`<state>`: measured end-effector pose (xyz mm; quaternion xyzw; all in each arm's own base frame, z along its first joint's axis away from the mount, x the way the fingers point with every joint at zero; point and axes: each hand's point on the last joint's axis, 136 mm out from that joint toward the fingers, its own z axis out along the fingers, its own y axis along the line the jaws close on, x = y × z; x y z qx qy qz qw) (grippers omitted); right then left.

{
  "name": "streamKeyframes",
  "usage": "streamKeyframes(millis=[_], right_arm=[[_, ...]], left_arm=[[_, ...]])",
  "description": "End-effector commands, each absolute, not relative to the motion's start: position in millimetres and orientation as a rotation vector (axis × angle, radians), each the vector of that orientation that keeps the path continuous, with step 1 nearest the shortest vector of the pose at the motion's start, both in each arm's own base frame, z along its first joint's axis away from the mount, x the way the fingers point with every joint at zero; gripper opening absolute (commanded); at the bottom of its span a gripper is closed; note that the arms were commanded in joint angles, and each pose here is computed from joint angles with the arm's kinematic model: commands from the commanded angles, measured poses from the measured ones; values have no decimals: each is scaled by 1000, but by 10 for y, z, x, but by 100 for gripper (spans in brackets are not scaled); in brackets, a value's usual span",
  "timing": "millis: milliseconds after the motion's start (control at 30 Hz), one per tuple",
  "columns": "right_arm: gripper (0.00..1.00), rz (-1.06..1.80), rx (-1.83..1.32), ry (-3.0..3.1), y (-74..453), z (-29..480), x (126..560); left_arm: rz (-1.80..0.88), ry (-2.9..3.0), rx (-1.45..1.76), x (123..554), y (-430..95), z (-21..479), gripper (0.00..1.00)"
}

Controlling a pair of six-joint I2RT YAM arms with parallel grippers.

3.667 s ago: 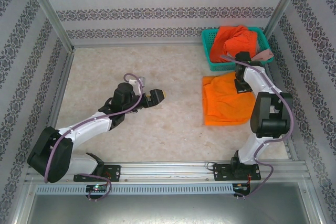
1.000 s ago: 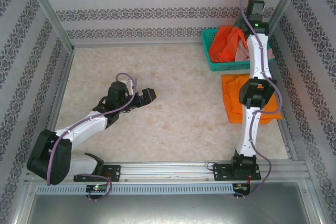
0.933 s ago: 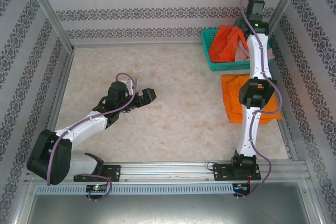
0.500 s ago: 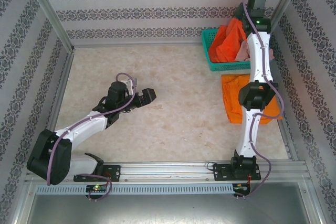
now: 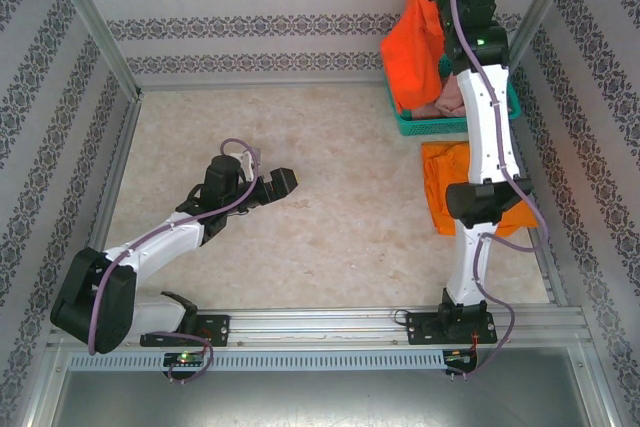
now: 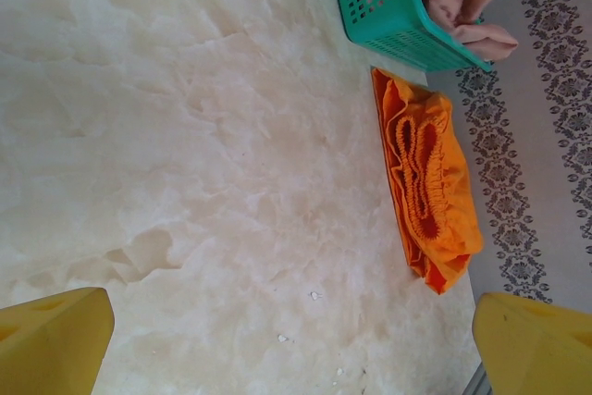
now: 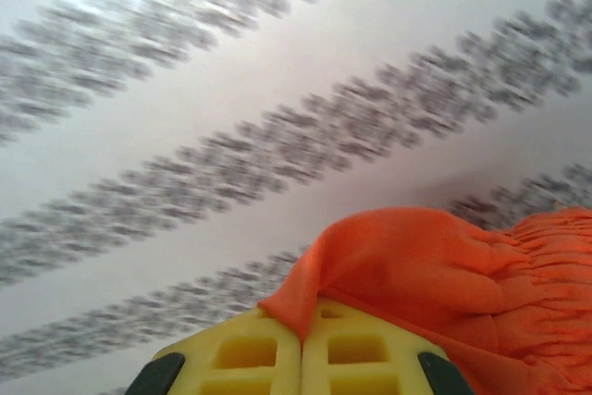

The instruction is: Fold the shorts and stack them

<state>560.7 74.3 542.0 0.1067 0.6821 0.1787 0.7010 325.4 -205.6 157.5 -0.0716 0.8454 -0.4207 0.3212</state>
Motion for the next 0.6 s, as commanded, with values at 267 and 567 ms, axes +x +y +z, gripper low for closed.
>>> streamKeyframes(millis=[267,567], right_arm=[[0,637,-223,1380,2176,6204,4410],[57,416,-419,1789,2301,3879,4079]], left_arm=[[-1076,2044,-149,3293,-1899,2228,100],[-905,1963,-256,2977,-1289,2578,100]])
